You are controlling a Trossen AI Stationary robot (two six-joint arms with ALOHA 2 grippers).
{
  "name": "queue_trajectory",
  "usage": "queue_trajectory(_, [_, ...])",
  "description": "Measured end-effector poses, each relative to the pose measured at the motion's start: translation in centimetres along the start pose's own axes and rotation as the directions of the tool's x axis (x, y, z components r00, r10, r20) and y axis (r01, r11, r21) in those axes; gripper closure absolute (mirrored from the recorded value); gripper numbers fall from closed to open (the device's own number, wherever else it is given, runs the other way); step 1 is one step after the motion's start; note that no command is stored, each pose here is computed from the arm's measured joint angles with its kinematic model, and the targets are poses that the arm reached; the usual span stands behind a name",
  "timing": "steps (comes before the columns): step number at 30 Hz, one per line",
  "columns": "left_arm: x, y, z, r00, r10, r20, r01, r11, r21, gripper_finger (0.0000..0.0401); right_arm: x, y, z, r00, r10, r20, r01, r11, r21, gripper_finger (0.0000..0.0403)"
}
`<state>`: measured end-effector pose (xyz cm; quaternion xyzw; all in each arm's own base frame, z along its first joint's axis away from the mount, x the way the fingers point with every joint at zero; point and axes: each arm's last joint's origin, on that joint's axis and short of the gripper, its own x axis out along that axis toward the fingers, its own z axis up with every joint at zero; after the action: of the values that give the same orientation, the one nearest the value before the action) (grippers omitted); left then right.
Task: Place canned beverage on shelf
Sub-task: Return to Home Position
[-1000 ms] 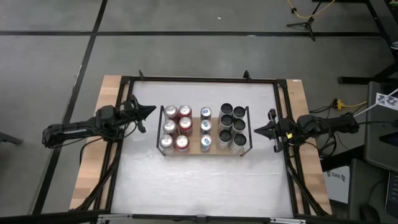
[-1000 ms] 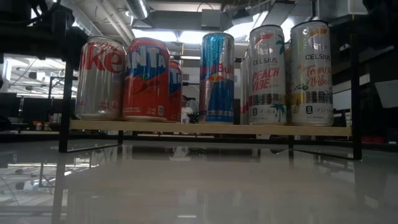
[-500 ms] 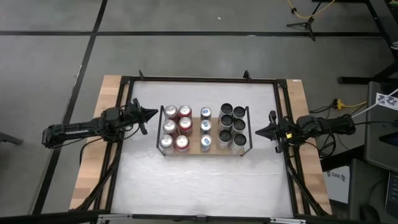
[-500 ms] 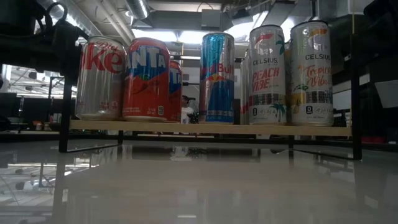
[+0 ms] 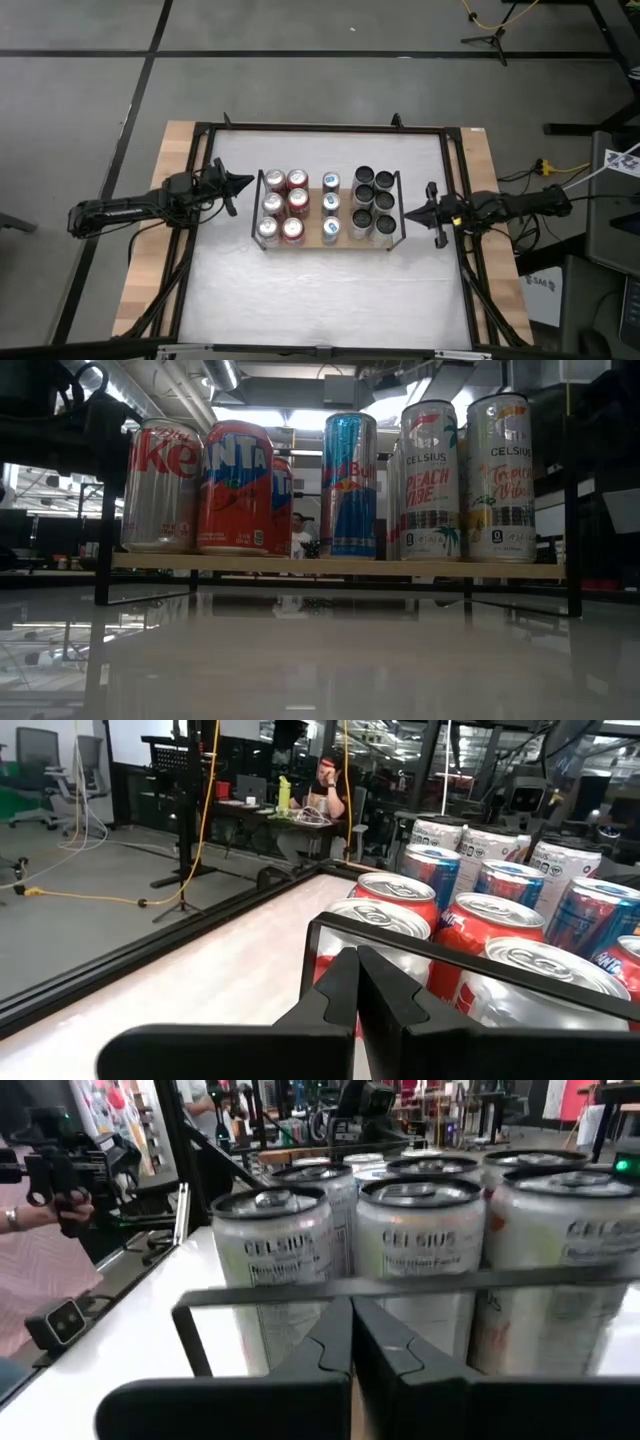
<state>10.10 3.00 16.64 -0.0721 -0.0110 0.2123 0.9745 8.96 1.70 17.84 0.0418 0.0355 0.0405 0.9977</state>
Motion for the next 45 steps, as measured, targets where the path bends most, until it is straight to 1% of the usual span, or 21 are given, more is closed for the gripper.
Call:
queue_trajectory(3, [0.0, 0.0, 0.03, 1.0, -0.001, 0.002, 0.001, 1.0, 0.0, 0.0401, 0.37, 0.02, -0.55, 0.999, 0.008, 0.04, -0.008, 1.0, -0.003, 0.0398])
queue_trajectory(9, [0.0, -0.01, 0.03, 1.0, -0.001, 0.003, 0.001, 1.0, 0.0, 0.0401, 0.63, 0.06, -0.77, 0.993, 0.023, 0.117, -0.014, 0.997, -0.076, 0.0398])
queue_trajectory(17, [0.0, -0.01, 0.01, 1.0, -0.002, 0.0, 0.002, 1.0, 0.027, 0.0401, 0.66, 0.06, -0.82, 0.994, 0.023, 0.11, -0.013, 0.996, -0.086, 0.0398])
queue_trajectory(21, [-0.01, 0.02, -0.2, 1.0, 0.001, -0.022, 0.0, 1.0, 0.03, 0.0401, 0.66, 0.06, -0.83, 0.994, 0.023, 0.11, -0.013, 0.996, -0.087, 0.0398])
queue_trajectory(28, [-0.01, 0.14, -0.27, 0.999, 0.036, -0.025, -0.035, 0.999, 0.034, 0.0401, 0.66, 0.06, -0.84, 0.994, 0.022, 0.109, -0.013, 0.996, -0.087, 0.0398])
queue_trajectory(42, [-0.01, 0.14, -0.27, 0.999, 0.037, -0.025, -0.036, 0.999, 0.034, 0.0401, 0.66, 0.06, -0.82, 0.994, 0.023, 0.11, -0.013, 0.996, -0.087, 0.0398])
queue_trajectory(45, [-0.04, -0.04, -0.28, 0.999, 0.022, -0.026, -0.021, 0.999, 0.034, 0.0401, 0.66, 0.06, -0.82, 0.994, 0.023, 0.11, -0.013, 0.996, -0.087, 0.0398])
